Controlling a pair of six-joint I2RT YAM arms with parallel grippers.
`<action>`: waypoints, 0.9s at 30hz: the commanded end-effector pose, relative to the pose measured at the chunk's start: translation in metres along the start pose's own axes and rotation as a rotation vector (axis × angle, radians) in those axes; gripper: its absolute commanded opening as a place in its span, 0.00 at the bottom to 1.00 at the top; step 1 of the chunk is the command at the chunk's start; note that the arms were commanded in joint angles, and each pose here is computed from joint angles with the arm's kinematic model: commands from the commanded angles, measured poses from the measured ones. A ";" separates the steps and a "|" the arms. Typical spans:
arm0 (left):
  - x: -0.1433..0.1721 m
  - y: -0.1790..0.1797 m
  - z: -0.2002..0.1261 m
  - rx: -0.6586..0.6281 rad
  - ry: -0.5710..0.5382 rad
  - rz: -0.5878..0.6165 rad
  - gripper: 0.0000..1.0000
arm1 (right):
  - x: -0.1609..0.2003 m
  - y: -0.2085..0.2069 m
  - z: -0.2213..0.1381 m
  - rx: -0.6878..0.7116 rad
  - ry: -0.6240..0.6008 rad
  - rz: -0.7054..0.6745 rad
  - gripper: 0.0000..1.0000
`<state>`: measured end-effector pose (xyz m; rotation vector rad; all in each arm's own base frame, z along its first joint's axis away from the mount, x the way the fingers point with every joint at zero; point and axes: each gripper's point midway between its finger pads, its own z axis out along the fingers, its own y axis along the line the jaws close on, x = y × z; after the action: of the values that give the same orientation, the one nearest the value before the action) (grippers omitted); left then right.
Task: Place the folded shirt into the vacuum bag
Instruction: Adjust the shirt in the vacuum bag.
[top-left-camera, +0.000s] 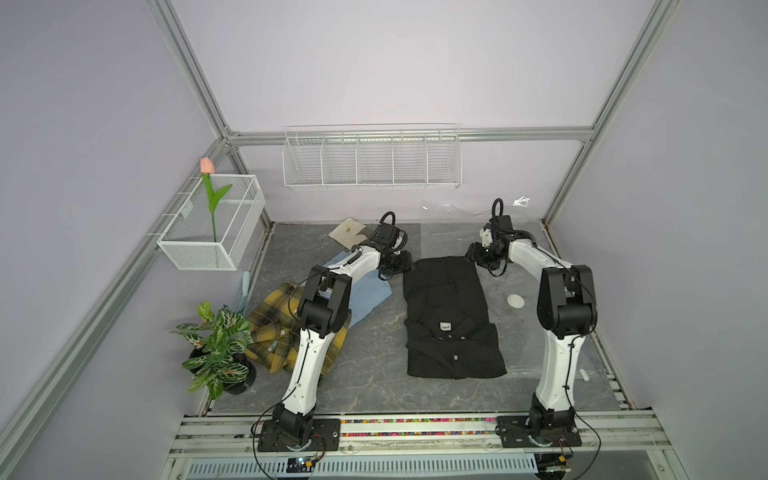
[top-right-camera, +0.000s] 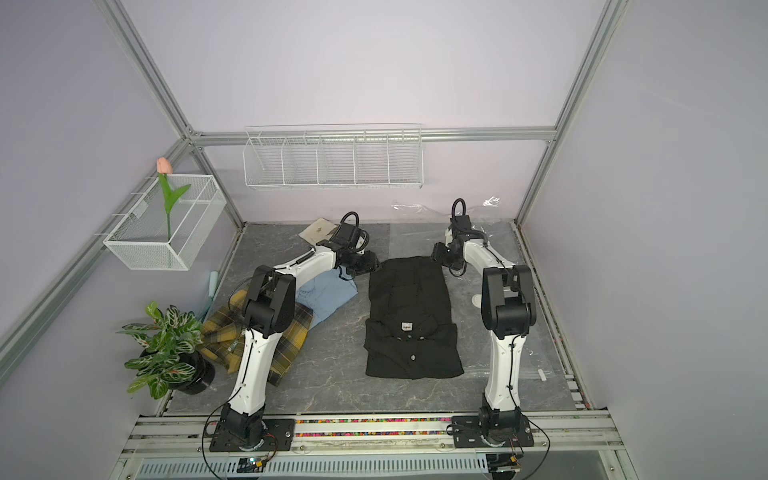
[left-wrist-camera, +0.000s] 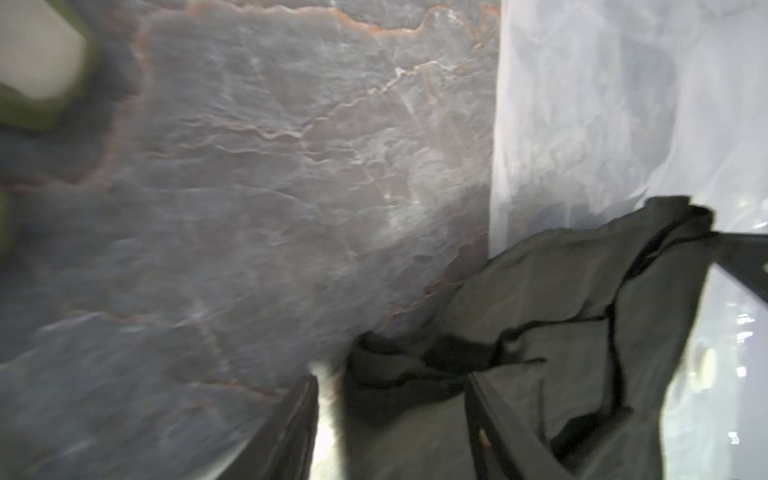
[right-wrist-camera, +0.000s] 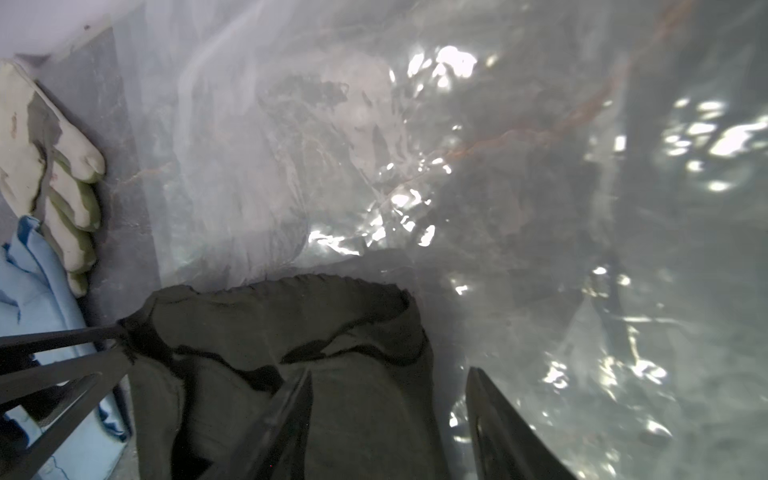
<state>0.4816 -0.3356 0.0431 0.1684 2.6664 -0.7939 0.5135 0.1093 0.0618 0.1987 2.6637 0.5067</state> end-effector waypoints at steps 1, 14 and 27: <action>-0.002 -0.008 0.010 0.051 0.000 0.001 0.49 | 0.001 0.011 0.003 -0.022 0.029 -0.045 0.53; -0.034 -0.057 -0.052 0.174 -0.143 0.133 0.00 | -0.022 0.043 -0.064 -0.114 -0.216 -0.201 0.13; 0.077 -0.073 -0.093 0.189 -0.072 0.221 0.00 | 0.101 0.010 -0.122 -0.094 -0.267 -0.219 0.10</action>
<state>0.4011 -0.3392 0.1751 0.3947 2.3308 -0.9911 0.3954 0.1015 0.1514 -0.0244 2.3265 0.5058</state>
